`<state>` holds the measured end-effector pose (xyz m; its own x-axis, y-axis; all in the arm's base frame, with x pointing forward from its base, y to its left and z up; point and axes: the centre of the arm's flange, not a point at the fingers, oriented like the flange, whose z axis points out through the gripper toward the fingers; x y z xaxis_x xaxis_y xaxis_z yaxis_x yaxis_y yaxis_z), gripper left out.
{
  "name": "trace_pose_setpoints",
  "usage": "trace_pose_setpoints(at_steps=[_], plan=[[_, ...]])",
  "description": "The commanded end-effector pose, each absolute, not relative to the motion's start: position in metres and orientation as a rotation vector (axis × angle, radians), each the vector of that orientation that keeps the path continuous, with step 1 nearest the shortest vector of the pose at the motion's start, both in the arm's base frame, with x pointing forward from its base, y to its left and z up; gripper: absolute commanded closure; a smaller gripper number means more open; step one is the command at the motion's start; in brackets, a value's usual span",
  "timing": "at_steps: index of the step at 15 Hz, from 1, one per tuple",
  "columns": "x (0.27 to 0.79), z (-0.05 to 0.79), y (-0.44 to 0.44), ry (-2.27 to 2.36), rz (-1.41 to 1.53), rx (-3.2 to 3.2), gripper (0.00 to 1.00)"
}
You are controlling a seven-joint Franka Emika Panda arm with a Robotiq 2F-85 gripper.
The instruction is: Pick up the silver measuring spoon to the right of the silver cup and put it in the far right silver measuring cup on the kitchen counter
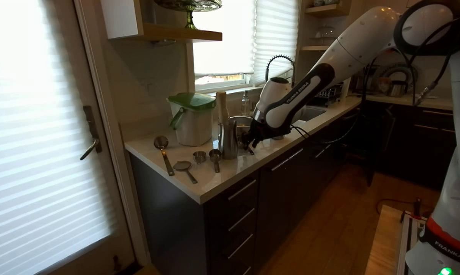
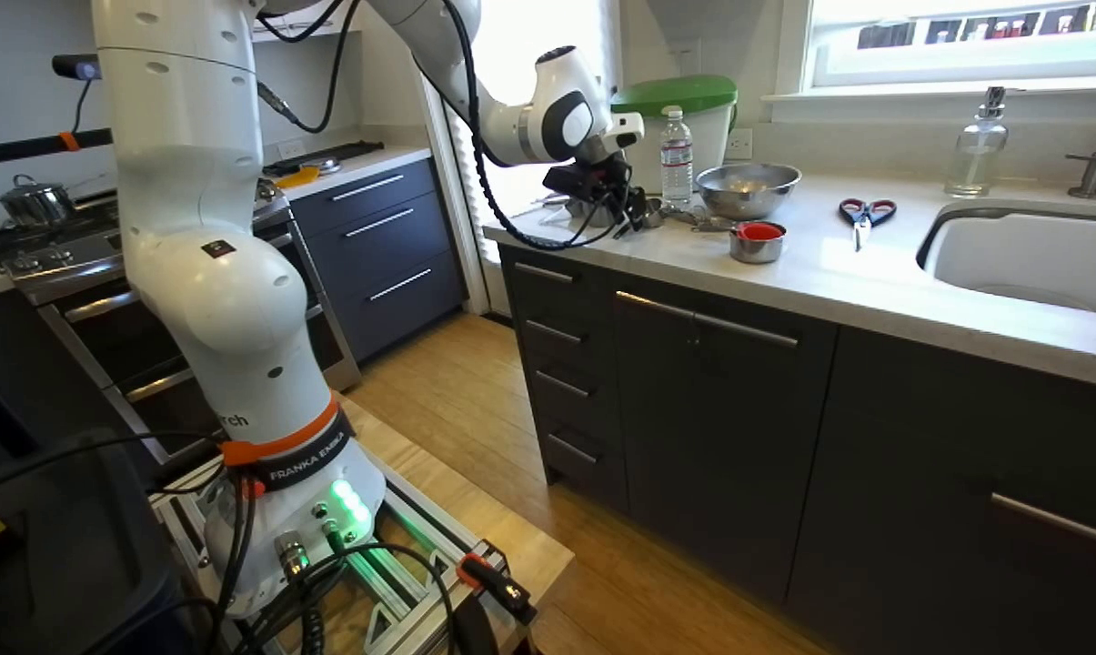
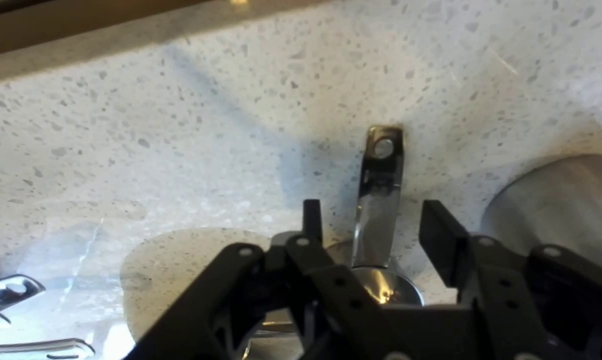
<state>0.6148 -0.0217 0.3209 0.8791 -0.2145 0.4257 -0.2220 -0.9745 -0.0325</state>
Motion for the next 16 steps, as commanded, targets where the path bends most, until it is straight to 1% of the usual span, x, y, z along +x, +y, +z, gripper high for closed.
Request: trace_pose_setpoints(at_steps=[1,2,3,5,7,8,9,13,16], plan=[[0.623,0.312,-0.019,-0.360,0.699,3.023,0.43],[0.624,0.312,-0.019,-0.361,0.700,3.021,0.51],[0.625,0.311,-0.019,-0.362,0.701,3.017,0.69],[0.625,0.312,-0.021,-0.364,0.691,3.011,0.86],[0.623,0.314,-0.024,-0.375,0.683,3.006,0.99],[0.621,0.318,-0.027,-0.380,0.679,3.001,0.95],[0.618,0.322,-0.030,-0.389,0.676,3.008,0.94],[0.599,0.353,-0.042,-0.434,0.633,3.088,0.94],[0.582,0.375,-0.045,-0.439,0.533,3.211,0.94]])
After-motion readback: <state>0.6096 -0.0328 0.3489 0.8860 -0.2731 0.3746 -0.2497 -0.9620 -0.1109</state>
